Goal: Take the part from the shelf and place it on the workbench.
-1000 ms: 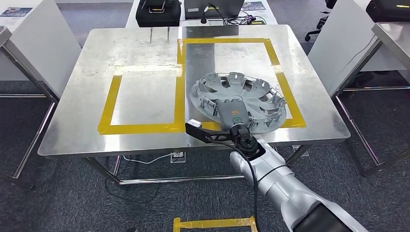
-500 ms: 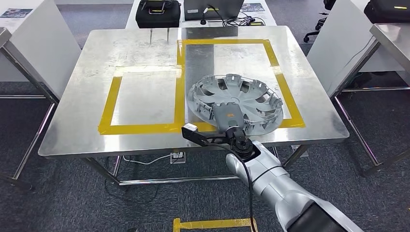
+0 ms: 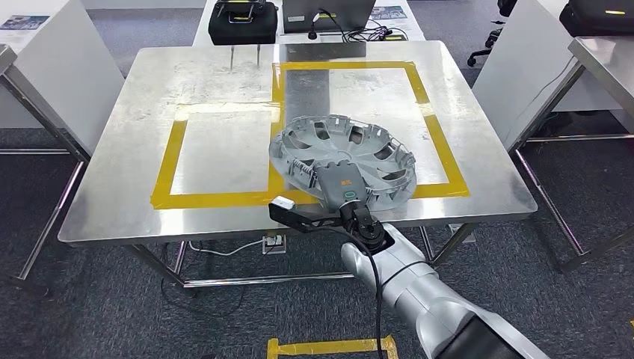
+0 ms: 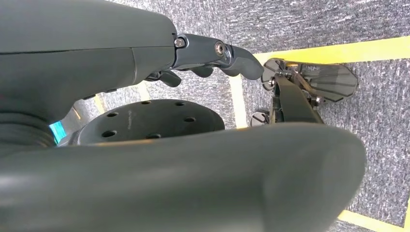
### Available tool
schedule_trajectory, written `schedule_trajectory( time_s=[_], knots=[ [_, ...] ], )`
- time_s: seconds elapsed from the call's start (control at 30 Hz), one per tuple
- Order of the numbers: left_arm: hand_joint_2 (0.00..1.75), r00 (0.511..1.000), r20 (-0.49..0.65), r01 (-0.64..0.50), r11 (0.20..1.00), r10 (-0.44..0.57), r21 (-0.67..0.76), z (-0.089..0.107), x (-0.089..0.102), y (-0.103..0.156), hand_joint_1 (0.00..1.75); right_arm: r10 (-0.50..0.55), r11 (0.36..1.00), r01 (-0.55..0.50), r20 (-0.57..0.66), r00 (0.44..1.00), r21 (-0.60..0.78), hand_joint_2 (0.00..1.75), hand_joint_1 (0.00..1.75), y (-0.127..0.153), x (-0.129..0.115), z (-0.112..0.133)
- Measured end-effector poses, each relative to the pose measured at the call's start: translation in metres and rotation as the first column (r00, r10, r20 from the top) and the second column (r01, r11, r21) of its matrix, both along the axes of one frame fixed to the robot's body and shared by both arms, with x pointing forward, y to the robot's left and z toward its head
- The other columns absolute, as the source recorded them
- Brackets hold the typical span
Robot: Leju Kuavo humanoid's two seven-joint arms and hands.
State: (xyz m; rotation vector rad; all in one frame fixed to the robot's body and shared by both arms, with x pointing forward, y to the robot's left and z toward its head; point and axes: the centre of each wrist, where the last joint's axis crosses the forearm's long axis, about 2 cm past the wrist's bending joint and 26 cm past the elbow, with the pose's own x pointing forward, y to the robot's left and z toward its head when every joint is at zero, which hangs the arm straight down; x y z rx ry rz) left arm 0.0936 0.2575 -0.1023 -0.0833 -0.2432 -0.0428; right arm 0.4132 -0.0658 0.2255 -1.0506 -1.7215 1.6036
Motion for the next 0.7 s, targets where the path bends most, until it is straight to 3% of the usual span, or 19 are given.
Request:
schedule_trajectory(
  time_s=[0.2, 0.7],
  knots=[
    [0.00, 1.000, 0.001, 0.014, 1.000, -0.014, 0.002, 0.000, 0.000, 0.000, 0.00, 0.055, 0.997, -0.055, 0.011, 0.998, 0.045, 1.75, 1.75, 0.016, -0.008, 0.002],
    [0.00, 0.997, 0.031, 0.072, 0.997, -0.073, 0.016, 0.000, 0.001, -0.001, 0.00, 0.007, 0.999, -0.005, -0.028, 1.000, 0.052, 1.75, 1.75, 0.008, -0.005, -0.002]
  ],
)
